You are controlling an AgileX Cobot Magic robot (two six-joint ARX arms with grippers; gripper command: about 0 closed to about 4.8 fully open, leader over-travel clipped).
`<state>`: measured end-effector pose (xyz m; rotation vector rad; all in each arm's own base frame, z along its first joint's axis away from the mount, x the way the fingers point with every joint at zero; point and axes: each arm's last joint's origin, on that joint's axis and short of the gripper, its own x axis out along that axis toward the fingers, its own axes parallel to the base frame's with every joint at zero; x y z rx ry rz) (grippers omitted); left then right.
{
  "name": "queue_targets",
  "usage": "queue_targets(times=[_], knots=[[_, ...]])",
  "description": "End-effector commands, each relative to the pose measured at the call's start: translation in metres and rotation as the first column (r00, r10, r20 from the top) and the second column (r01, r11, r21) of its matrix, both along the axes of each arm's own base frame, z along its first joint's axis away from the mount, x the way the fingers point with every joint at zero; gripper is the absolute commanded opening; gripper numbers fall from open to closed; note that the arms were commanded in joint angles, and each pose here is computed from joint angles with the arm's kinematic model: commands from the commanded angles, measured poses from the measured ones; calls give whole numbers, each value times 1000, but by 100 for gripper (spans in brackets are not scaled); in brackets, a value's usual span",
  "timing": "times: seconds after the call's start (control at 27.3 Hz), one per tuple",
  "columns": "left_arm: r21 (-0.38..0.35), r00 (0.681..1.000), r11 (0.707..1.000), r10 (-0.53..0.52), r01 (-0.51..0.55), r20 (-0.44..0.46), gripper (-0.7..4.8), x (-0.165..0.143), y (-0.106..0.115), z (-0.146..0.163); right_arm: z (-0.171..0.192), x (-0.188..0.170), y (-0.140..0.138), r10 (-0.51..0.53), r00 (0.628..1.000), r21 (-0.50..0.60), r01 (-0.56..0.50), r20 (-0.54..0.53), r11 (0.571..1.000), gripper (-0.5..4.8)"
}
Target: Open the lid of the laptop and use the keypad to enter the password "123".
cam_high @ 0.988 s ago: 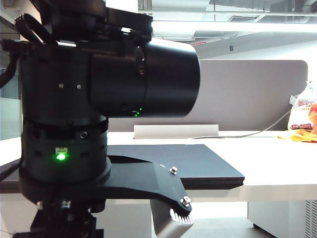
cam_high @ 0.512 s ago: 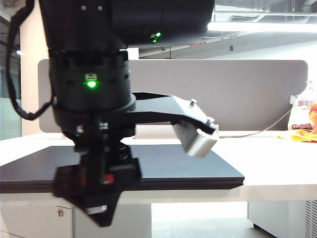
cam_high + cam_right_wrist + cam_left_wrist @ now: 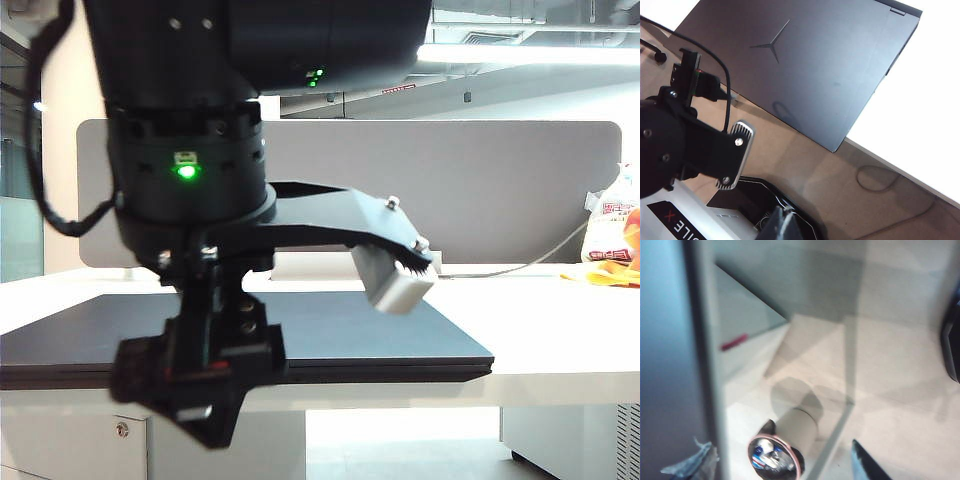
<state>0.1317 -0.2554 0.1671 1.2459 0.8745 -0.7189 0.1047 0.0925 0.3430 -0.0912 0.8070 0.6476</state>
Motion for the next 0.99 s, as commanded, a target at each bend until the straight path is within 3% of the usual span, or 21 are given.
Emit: queue_targets(times=[0.04, 0.18, 0.26, 0.37, 0.48, 0.55, 0.66, 0.84, 0.99], knots=[[31, 1000, 1000, 2, -2, 4, 350, -1, 2, 1, 2, 0, 1, -14, 1000, 26, 14, 5, 1000, -5], [57, 1000, 998, 25, -26, 9, 350, -3, 6, 3, 2, 0, 1, -15, 1000, 25, 15, 7, 1000, -5], [14, 998, 998, 64, -64, 29, 350, -2, 6, 7, 3, 1, 1, -14, 1000, 28, 14, 11, 1000, -5], [-122, 988, 983, 144, -137, 50, 329, -2, 5, 20, 4, 4, 4, -13, 1000, 42, 12, 27, 999, -5], [-177, 982, 974, 157, -138, 101, 128, -3, 9, 39, 3, 6, 7, -9, 1000, 44, 7, 27, 999, -5], [-223, 975, 965, 172, -139, 138, 79, -5, 15, 53, 2, 7, 8, -9, 1000, 42, 8, 24, 999, -5], [-306, 967, 940, 203, -149, 153, 48, -9, 23, 72, 2, 8, 8, -8, 1000, 43, 7, 25, 999, -5], [-412, 950, 889, 279, -201, 140, 47, -13, 34, 88, 1, 10, 10, -8, 999, 62, 5, 36, 998, -5], [-460, 936, 858, 324, -227, 142, 47, -15, 43, 99, -16, 15, 18, 21, 1000, 137, -21, 5, 990, -5]])
